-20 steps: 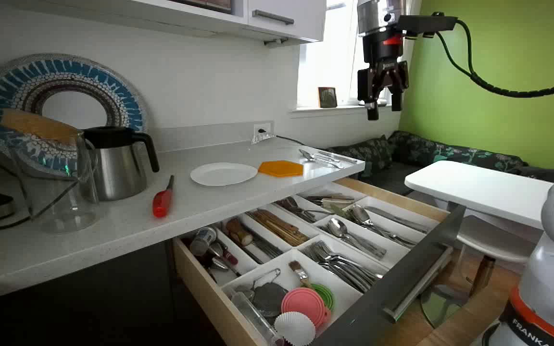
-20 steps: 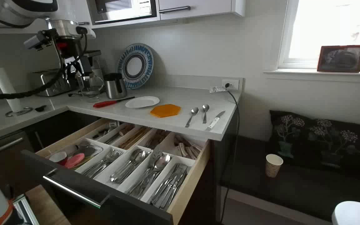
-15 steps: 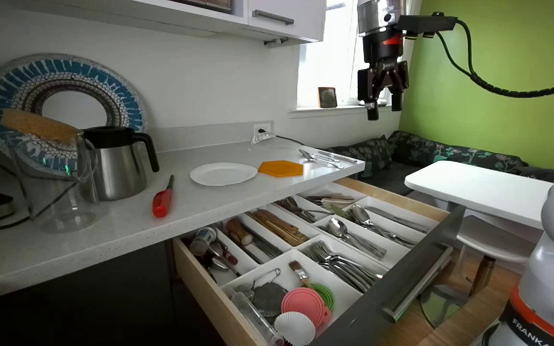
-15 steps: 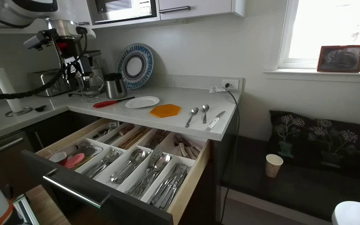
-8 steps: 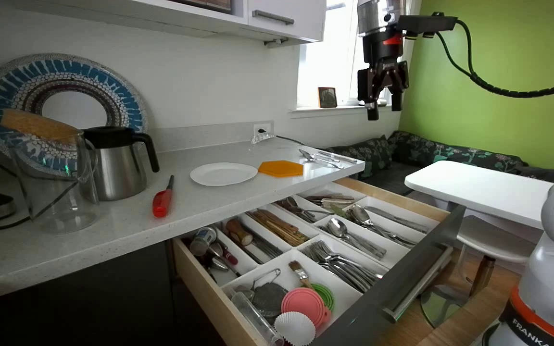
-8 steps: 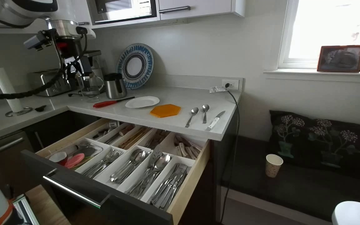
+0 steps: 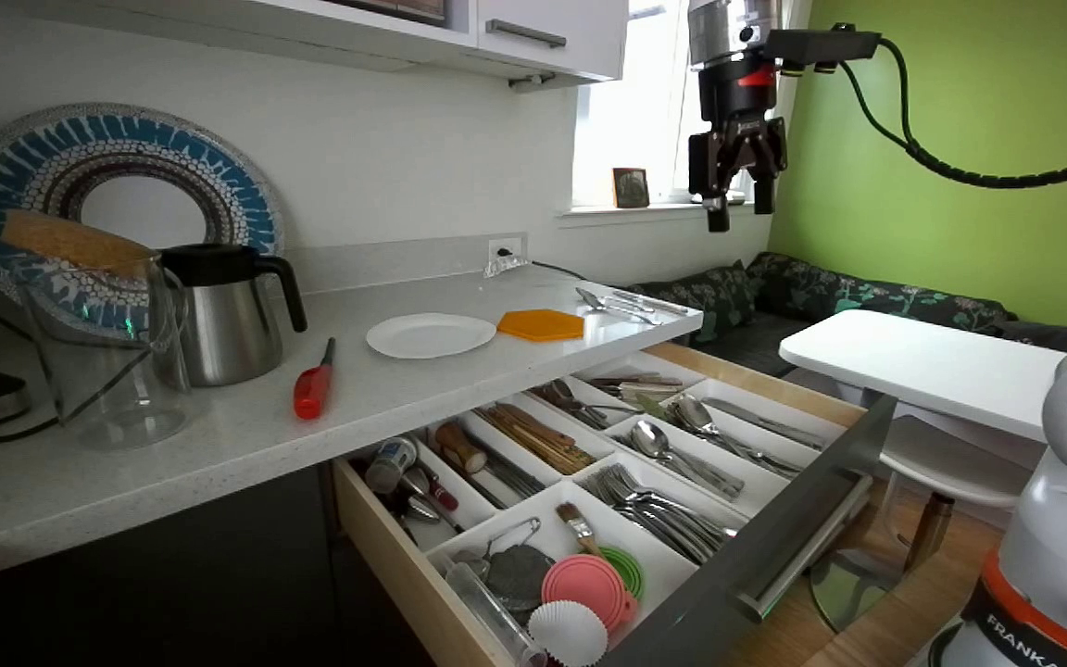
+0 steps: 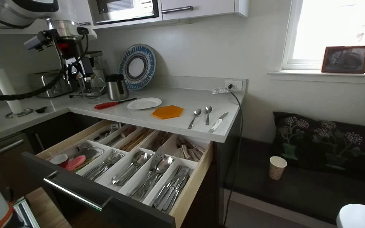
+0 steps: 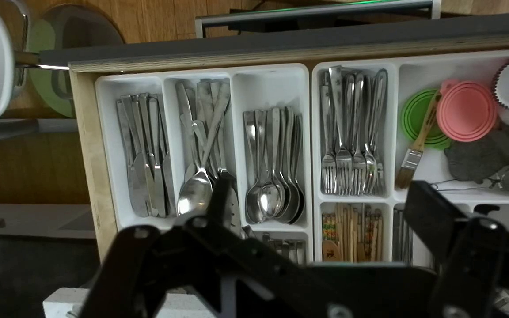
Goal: Remove the kitchen brush from the drawer and put it on the yellow trivet
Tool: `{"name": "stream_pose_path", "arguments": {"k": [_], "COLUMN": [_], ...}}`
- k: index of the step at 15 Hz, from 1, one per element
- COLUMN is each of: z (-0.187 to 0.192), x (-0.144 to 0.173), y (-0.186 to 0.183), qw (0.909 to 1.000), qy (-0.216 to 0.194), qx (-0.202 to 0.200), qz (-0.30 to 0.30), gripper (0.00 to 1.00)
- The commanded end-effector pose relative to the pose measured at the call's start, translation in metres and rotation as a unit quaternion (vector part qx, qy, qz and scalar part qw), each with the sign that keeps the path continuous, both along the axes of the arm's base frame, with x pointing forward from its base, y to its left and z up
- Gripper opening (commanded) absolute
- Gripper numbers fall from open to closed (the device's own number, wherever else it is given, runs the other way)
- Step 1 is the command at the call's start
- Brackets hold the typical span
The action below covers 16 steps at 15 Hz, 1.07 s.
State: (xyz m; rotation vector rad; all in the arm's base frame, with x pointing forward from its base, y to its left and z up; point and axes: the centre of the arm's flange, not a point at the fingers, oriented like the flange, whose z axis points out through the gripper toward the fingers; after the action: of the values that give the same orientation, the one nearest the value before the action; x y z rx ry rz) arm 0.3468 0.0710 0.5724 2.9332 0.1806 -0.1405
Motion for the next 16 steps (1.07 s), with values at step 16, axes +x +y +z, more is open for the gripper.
{"name": "stream_pose_path", "arguments": {"k": [16], "z": [-0.010], "x": [-0.005], "y": [0.016], "qw": [0.9998], "qy": [0.005], "qx": [0.015], "qz": [0.010], "gripper": [1.00]}}
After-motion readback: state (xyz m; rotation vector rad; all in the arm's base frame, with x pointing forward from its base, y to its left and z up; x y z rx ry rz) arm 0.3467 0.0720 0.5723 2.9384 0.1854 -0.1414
